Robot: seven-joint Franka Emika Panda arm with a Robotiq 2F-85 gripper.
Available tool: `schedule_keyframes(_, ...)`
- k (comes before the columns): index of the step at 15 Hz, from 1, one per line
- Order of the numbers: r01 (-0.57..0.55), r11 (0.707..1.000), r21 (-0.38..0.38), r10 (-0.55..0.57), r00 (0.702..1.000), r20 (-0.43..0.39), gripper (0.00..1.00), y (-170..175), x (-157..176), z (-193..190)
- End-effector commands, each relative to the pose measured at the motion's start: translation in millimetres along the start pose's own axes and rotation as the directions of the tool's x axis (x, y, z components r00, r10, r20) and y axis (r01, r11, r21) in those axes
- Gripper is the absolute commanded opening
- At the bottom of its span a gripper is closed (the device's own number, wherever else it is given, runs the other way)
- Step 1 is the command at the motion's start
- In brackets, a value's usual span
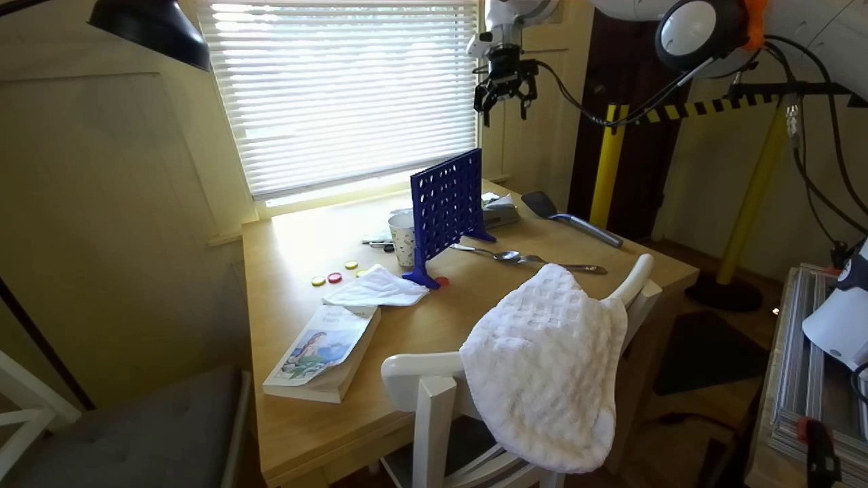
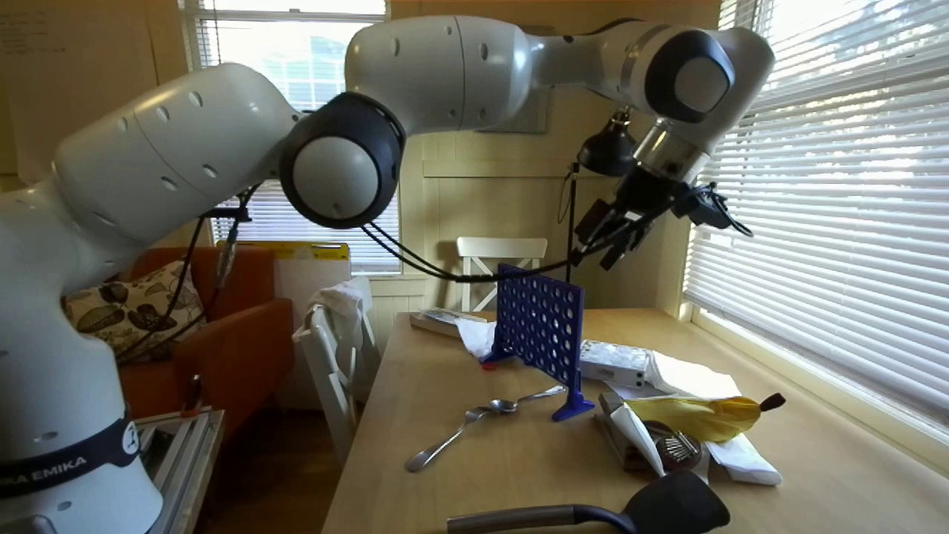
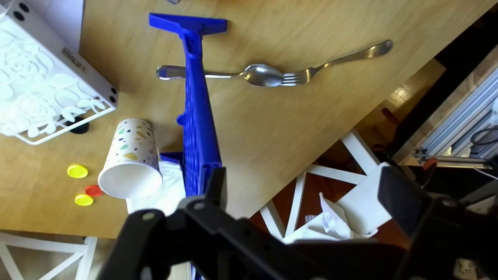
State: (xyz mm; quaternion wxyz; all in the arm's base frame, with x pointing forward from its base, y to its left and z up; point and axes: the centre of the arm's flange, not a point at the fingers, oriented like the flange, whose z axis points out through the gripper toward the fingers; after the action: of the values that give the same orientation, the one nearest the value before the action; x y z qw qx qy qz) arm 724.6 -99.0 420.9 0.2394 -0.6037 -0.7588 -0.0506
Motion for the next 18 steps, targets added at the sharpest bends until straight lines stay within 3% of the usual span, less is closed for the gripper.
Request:
schedule_keyframes(1,0.061,0.992,-0.112,-0.055,0.997,0.058,1.00,-66,45,4)
schedule_keyframes(3,0.036,0.972,-0.234,-0.034,0.999,0.014,1.00,-71,60,-19)
schedule_keyframes(7,-0.090,0.923,-0.375,0.058,0.994,-0.097,1.00,-80,72,-53)
schedule_keyframes(8,-0.034,0.951,-0.308,0.020,0.999,-0.049,1.00,-18,60,-98)
schedule_keyframes(12,-0.079,0.931,-0.355,0.047,0.994,-0.099,1.00,-23,48,-114)
schedule_keyframes(15,-0.245,0.875,-0.418,0.168,0.963,-0.212,1.00,3,38,-111)
schedule_keyframes(18,-0.379,0.813,-0.441,0.250,0.913,-0.323,1.00,35,31,-93)
